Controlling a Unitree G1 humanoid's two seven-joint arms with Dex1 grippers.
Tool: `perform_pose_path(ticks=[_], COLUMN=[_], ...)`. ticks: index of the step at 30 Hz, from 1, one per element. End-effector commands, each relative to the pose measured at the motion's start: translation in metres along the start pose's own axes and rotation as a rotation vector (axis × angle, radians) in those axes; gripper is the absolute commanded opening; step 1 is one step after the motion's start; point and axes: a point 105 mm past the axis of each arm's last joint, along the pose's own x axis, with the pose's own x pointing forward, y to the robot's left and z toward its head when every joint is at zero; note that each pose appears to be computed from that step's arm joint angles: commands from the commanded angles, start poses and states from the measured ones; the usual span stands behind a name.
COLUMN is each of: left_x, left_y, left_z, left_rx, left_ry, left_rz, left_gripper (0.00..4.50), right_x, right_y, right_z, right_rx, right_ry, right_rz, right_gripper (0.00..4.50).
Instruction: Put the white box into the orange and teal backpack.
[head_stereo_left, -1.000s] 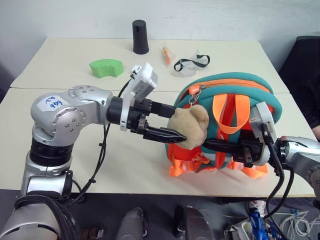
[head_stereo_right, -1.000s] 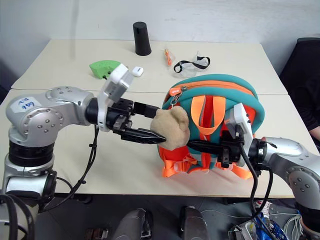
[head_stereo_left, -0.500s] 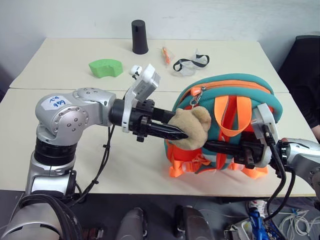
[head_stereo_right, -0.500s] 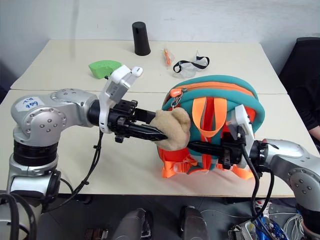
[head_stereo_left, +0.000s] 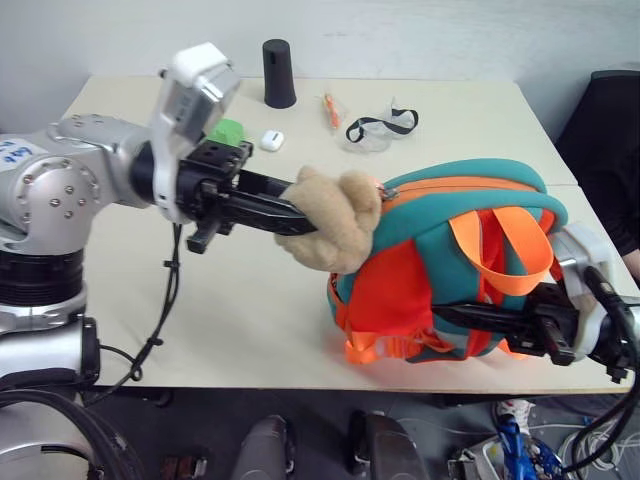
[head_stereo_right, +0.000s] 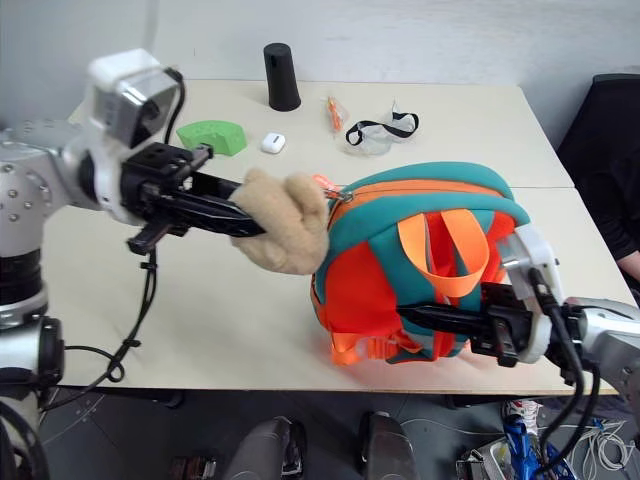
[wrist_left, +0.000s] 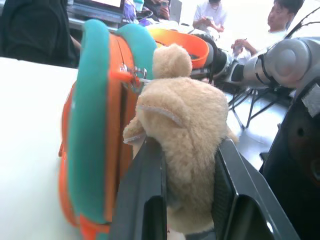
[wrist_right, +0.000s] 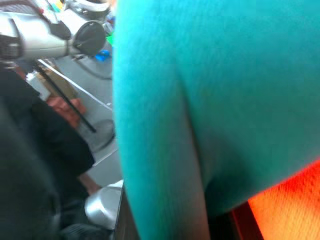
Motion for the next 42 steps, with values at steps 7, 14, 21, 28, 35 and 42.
perform_pose_path(ticks=[7,14,21,28,35,42], left_x=[-0.004,0.005,0.025,0.026,0.008,-0.027], left_y=[-0.007,-0.003,0.009,0.017,0.005,-0.028], left_z=[-0.066,-0.12,-0.167,-0.171,-0.143,-0.109], left_rx=[0.019,0.021,0.024,0.026,-0.062,-0.145], left_ry=[0.283,0.433,0.488,0.466,0.349,0.239], left_rz=[-0.027,-0.007,0.055,0.095,0.076,0.056], left_gripper=[0.67,0.67,0.67,0.67,2.24,4.44], right_x=[-0.01,-0.007,-0.006,-0.008,-0.029,-0.087], right_y=[0.003,-0.001,-0.002,-0.011,-0.012,0.0], right_z=[0.011,0.013,0.011,-0.001,-0.006,-0.003], right_rx=[-0.034,-0.05,-0.052,-0.012,-0.038,0.004], right_ry=[-0.052,-0.065,-0.06,0.008,0.048,0.092], right_rz=[-0.023,-0.037,-0.037,-0.095,-0.175,-0.313], right_gripper=[0.0,0.0,0.0,0.86,3.2,4.5])
